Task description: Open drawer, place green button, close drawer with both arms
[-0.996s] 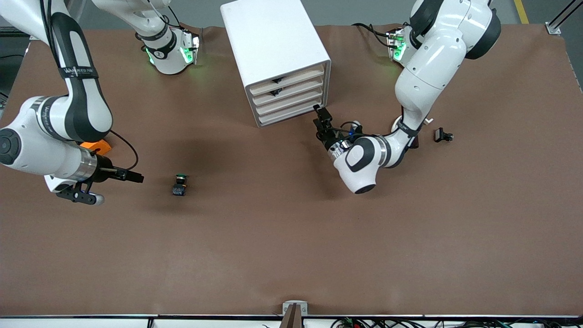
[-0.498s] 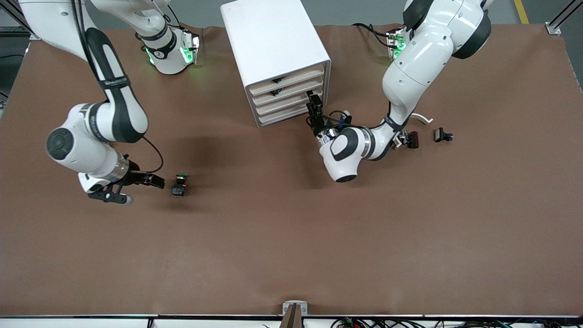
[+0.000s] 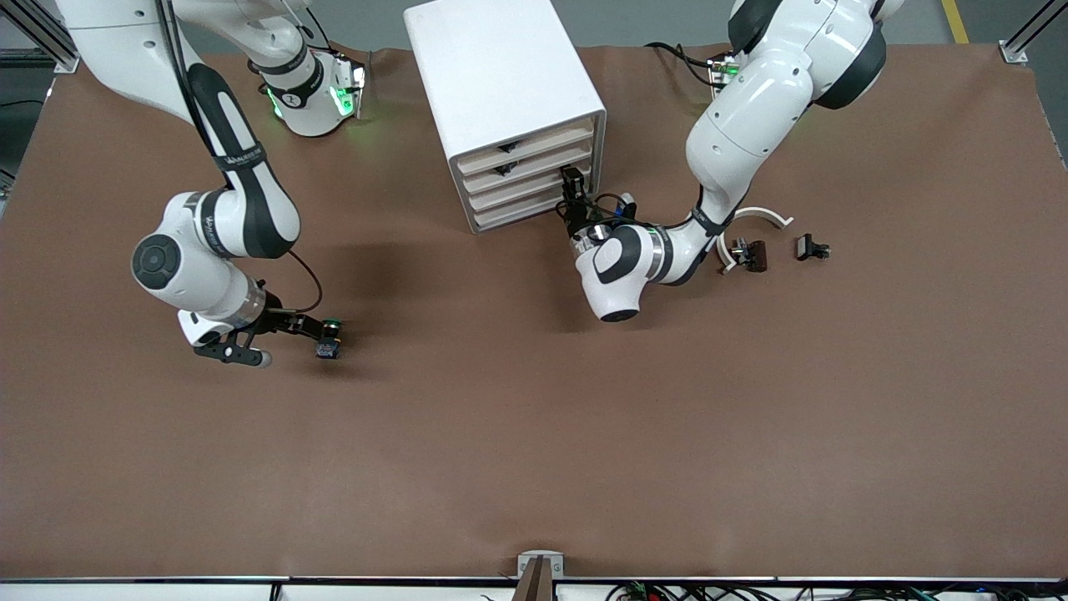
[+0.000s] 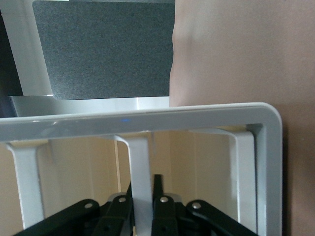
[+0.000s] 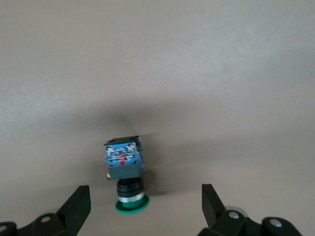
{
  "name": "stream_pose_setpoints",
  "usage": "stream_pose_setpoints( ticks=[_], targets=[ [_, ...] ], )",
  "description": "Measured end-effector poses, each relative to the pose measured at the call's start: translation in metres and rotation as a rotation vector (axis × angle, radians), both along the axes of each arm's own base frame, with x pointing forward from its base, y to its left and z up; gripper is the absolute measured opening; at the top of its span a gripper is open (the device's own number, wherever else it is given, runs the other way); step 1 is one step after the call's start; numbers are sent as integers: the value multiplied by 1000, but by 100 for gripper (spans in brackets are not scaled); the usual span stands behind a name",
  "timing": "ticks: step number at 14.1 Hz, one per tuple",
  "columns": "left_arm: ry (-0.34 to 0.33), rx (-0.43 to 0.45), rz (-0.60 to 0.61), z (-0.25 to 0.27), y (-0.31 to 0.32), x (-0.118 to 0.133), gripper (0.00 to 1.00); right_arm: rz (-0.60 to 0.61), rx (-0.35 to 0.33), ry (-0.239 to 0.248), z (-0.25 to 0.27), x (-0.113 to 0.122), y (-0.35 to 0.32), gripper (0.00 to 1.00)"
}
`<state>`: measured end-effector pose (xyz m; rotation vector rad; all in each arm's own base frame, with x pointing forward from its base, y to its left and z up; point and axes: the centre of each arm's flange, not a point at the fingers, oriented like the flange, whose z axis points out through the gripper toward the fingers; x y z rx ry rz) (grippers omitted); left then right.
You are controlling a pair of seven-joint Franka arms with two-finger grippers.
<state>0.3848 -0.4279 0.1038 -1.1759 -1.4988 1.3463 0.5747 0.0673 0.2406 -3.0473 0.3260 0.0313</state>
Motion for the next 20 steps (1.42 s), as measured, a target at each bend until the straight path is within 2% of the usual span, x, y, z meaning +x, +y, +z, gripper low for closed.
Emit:
stream_pose_setpoints(
  ticks=[3,8,12,15,20],
  targets=[
    [-3,2,9,0,4,5,8,2,-1,-8,-1,1,21,100],
    [-11,5,31,1,12,18,7,4,-7,-33,-15,7,24,100],
    [-16,6,66,2,26,34,7,9,-15,-28,-33,12,27,100],
    [-28,3,100,5,38,51,7,10,-22,-48,-50,16,29,100],
    [-55,-3,175,11,67,87,9,17,-27,-42,-62,15,33,100]
  ],
)
